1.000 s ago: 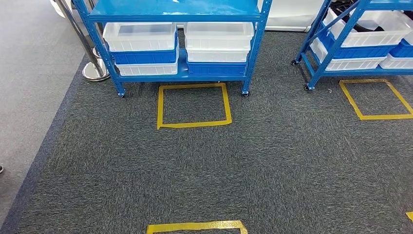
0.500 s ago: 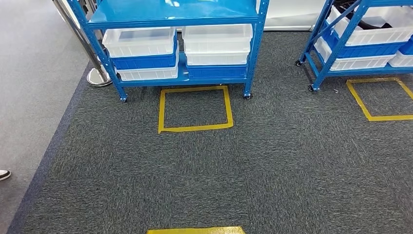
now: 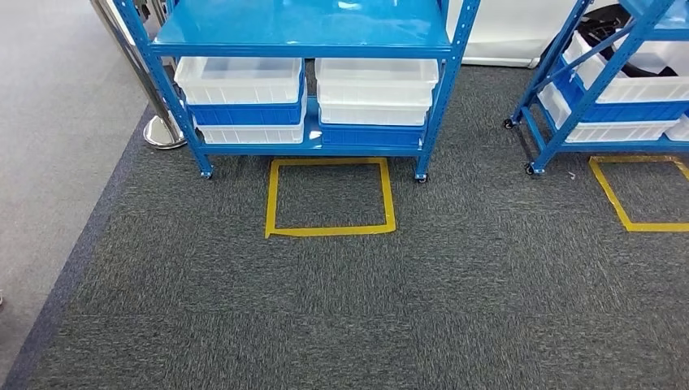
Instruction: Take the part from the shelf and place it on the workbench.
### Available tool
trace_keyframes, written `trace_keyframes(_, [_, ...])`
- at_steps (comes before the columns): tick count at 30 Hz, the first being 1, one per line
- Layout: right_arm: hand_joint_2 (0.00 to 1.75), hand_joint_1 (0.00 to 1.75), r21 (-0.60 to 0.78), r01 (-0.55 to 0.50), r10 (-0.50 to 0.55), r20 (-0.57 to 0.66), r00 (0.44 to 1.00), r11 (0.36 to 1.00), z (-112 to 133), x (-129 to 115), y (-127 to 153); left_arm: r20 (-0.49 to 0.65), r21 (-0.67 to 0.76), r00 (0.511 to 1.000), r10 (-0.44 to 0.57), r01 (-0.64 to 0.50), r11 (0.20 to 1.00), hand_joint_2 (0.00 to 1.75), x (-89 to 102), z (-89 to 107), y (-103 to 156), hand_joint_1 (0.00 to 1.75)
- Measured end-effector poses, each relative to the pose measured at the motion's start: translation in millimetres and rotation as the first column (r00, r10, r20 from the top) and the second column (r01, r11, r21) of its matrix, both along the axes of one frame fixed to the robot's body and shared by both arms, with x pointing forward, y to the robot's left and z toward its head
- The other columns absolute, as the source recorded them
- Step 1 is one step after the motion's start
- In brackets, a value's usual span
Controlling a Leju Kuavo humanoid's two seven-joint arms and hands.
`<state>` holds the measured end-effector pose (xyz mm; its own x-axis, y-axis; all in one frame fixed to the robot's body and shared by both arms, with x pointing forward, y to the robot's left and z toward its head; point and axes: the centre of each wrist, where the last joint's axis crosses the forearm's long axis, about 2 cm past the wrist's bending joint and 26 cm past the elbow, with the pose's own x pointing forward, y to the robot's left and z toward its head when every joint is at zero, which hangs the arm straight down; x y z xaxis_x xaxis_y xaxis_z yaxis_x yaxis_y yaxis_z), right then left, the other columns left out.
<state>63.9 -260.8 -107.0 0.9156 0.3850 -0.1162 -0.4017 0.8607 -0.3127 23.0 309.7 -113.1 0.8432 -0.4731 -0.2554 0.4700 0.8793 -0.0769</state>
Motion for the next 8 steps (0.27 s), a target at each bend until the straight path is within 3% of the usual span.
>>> trace_keyframes(8, [0.0, 0.0, 0.001, 0.007, -0.007, -0.016, 1.0, 1.0, -1.1, -6.8, -0.5, 0.004, -0.003, 1.0, -0.003, 0.003, 1.0, 0.0, 1.6, 0.1, -1.5, 0.0])
